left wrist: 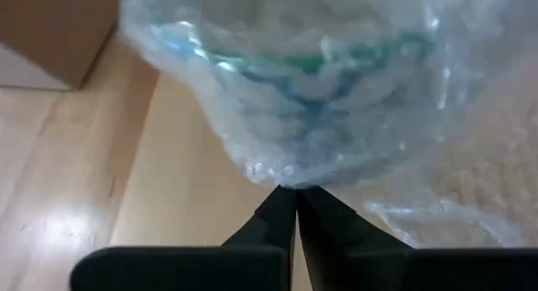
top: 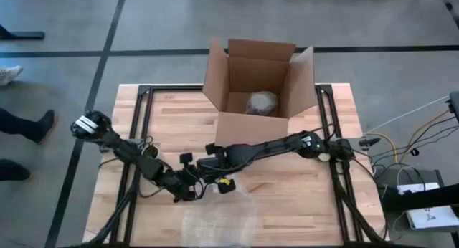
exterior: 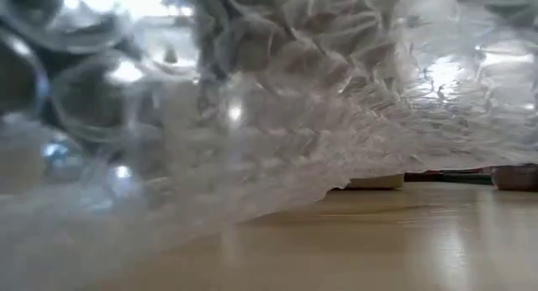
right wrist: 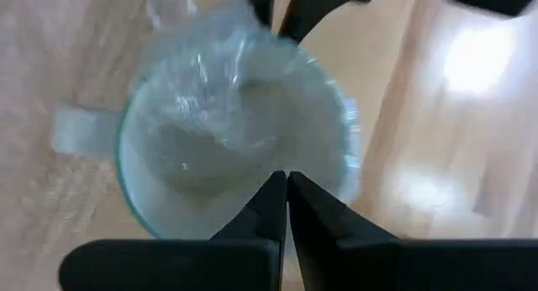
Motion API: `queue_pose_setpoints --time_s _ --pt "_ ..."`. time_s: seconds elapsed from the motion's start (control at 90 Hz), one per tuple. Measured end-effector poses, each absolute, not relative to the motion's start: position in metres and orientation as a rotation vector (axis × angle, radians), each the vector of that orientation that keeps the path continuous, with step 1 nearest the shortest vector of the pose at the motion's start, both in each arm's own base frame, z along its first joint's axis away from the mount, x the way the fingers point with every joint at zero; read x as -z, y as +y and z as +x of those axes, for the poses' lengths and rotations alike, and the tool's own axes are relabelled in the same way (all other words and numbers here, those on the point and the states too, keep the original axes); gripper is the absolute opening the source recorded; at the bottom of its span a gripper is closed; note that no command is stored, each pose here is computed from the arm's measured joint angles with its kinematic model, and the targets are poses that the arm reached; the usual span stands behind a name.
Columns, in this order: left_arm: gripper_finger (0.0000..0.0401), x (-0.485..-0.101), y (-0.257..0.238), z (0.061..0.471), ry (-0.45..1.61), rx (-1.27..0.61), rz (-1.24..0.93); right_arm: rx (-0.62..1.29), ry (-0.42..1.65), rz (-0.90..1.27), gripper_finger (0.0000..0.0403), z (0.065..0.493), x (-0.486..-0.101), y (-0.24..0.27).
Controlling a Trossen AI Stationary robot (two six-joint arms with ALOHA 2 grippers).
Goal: Wrap mug
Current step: Wrap the blue patterned mug with the bubble wrap
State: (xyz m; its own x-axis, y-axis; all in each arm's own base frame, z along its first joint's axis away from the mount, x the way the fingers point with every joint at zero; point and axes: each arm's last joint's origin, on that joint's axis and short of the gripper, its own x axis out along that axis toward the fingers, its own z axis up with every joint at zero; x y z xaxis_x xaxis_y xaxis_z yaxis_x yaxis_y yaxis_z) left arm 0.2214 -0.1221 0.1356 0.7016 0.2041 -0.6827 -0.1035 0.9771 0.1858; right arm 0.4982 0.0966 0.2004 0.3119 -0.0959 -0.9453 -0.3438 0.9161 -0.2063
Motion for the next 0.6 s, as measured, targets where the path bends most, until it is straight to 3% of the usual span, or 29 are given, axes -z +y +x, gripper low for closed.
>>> queue_pose_setpoints --time_s 0.344,0.6 --pt "0.0000 -0.133 -0.118 0.226 0.776 -0.190 0.130 -0.246 1.280 -0.356 0.0000 0.502 -0.181 0.100" --pt "0.0000 -0.135 -0.118 0.226 0.765 -0.186 0.154 -0.238 1.247 -0.355 0.0000 0.495 -0.206 0.103"
